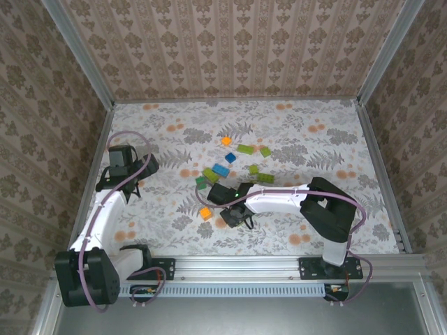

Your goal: Assemble a carrot with lego

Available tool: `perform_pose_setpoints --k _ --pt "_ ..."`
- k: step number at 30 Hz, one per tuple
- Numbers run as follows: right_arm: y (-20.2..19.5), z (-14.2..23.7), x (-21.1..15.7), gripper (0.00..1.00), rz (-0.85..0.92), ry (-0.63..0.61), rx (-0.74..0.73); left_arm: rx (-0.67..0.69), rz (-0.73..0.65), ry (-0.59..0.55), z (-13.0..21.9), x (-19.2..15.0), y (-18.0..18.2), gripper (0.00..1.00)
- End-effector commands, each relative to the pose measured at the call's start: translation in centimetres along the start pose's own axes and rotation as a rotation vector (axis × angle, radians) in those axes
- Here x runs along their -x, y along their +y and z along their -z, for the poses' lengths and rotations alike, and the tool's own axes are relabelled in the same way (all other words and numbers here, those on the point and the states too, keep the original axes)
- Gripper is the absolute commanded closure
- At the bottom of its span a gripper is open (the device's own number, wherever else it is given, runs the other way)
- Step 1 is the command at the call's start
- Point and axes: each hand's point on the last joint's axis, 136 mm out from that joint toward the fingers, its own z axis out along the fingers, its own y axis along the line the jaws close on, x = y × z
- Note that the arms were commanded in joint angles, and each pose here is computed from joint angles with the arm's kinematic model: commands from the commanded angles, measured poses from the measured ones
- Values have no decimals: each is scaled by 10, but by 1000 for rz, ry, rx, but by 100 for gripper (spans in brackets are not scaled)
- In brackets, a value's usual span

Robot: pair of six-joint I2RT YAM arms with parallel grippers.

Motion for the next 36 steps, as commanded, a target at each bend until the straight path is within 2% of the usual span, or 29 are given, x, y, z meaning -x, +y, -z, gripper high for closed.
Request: perform_pose_setpoints --k 1,8,16,27,36 --pt "2 21 9 69 10 -18 27 -23 7 -34 3 15 -5 0" --pt "17 50 26 68 21 -36 85 -10 4 -32 5 14 -3 0" --pt "38 57 50 69 -2 -46 144 -2 3 -17 2 12 -2 0" --pt "69 42 69 69 16 -3 194 -8 1 -15 3 12 -2 0" --pt "77 34 71 69 14 8 204 -15 2 -10 2 11 -4 0"
